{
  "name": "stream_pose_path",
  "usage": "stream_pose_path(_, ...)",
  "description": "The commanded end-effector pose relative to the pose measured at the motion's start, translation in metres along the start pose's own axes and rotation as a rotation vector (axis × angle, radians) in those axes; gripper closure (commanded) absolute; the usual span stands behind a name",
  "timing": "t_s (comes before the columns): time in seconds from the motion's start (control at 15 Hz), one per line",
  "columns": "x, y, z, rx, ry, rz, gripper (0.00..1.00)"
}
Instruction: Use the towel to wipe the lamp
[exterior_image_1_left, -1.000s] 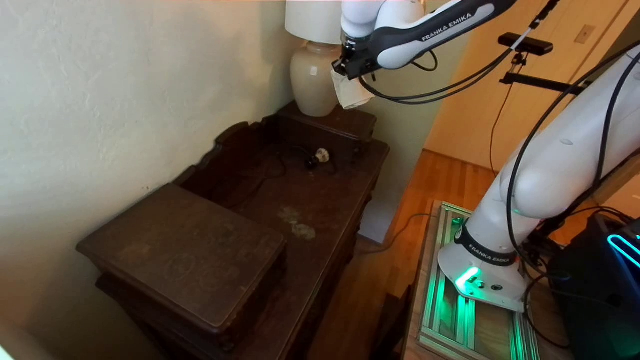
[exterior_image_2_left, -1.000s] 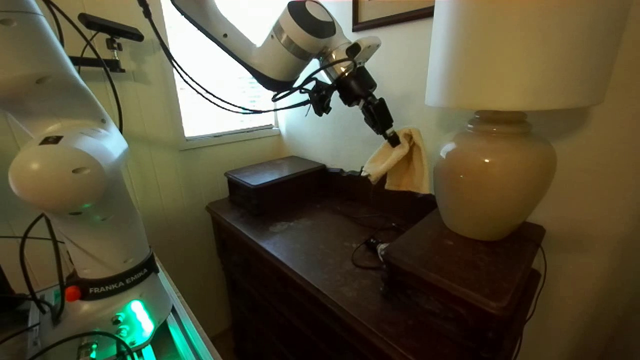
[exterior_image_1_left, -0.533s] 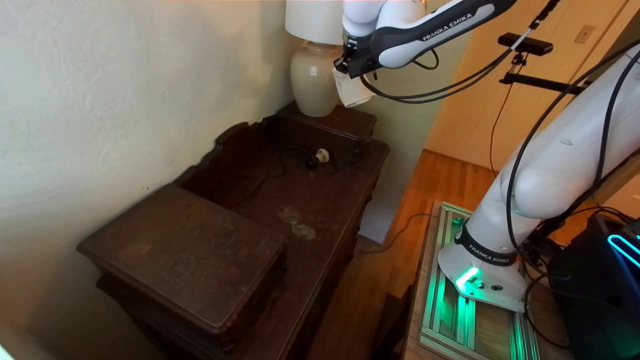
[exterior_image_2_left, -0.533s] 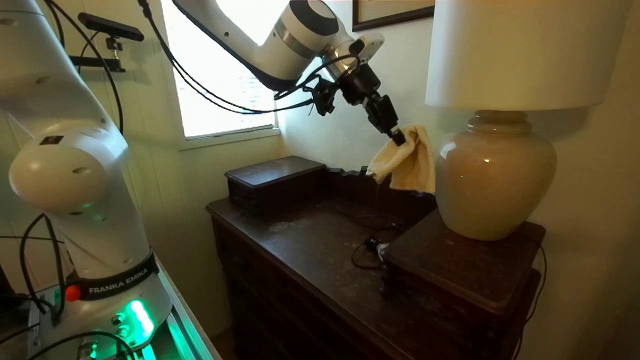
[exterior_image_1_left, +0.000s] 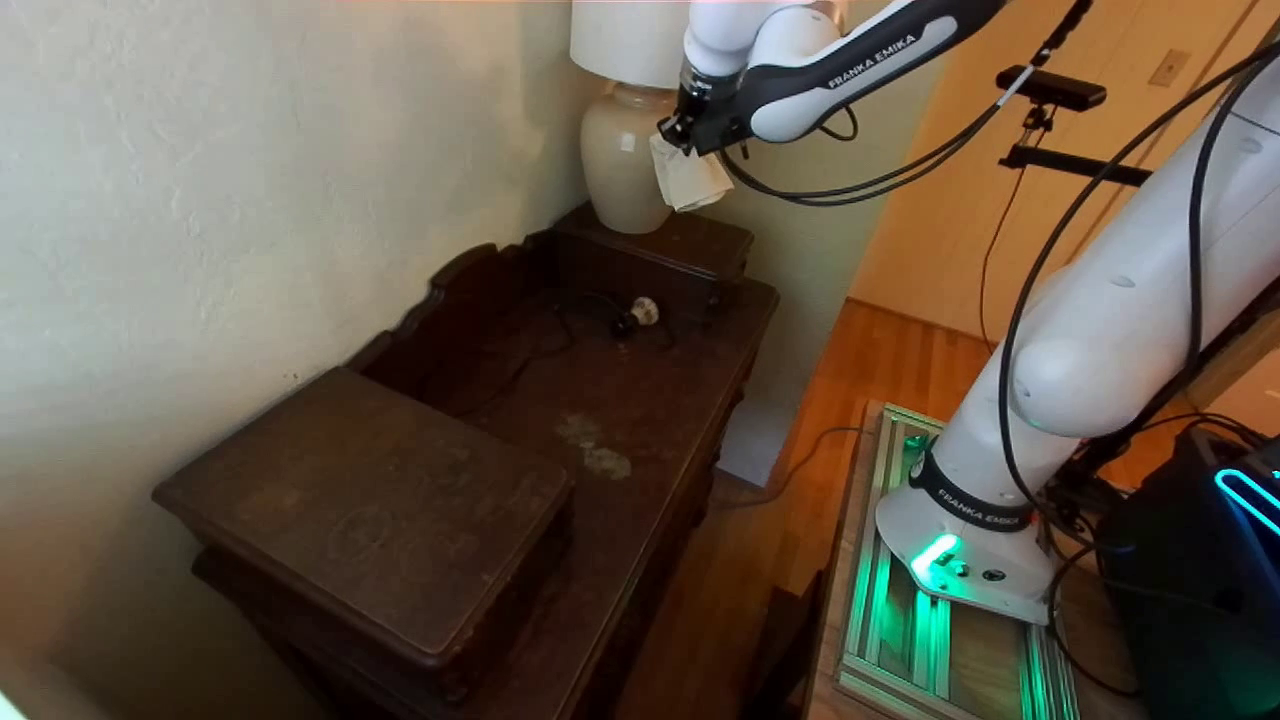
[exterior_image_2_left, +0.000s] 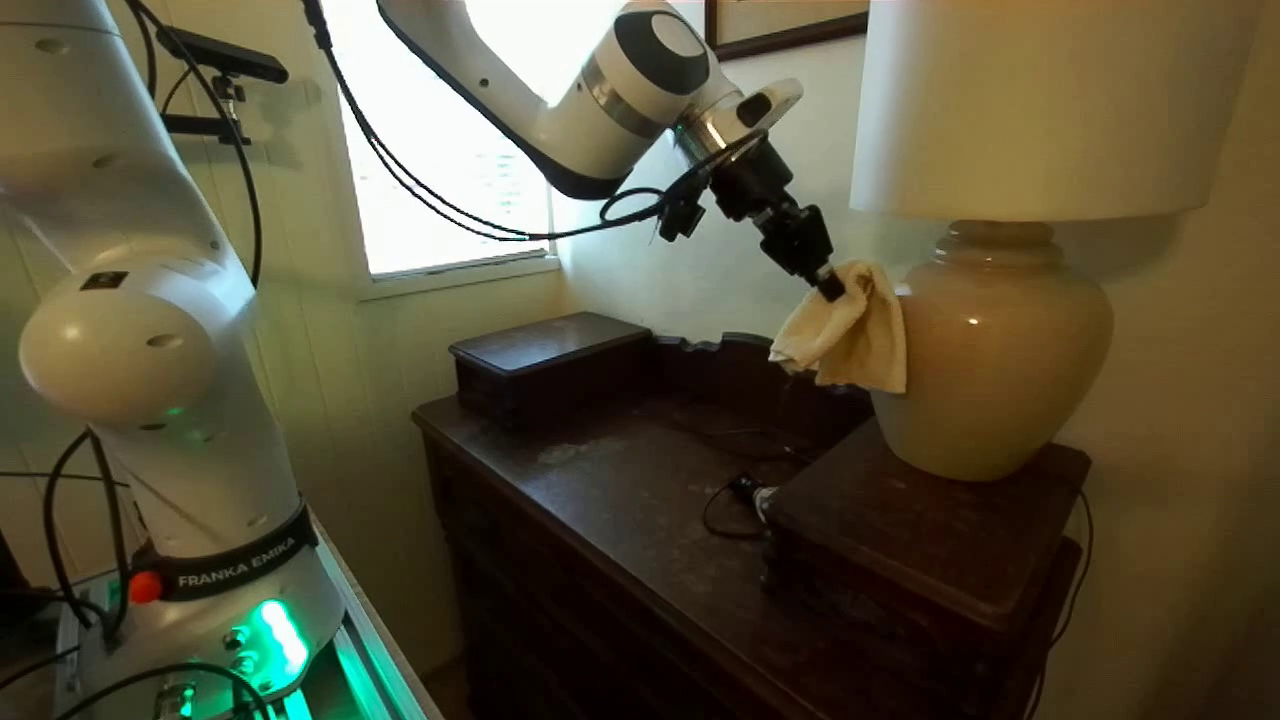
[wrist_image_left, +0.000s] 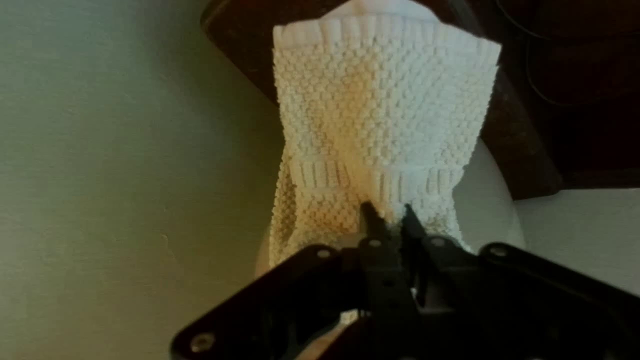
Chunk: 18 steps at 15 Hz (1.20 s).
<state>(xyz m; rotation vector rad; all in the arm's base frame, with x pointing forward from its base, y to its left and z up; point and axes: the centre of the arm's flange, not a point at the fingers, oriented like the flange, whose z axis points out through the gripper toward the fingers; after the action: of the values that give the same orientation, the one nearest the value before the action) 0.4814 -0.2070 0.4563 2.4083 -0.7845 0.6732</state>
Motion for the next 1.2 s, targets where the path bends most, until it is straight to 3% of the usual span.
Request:
stream_pose_path(0.0, 0.017, -0.006, 0.01, 0.059, 0.016, -0.049, 0.97)
stream_pose_path(0.6, 0.029, -0.01, 0.029, 0.143, -0.021, -0.105, 0.97)
stream_pose_path(1.13, 0.019, -0.007, 0.06, 0.16, -0.105, -0.122, 0.97)
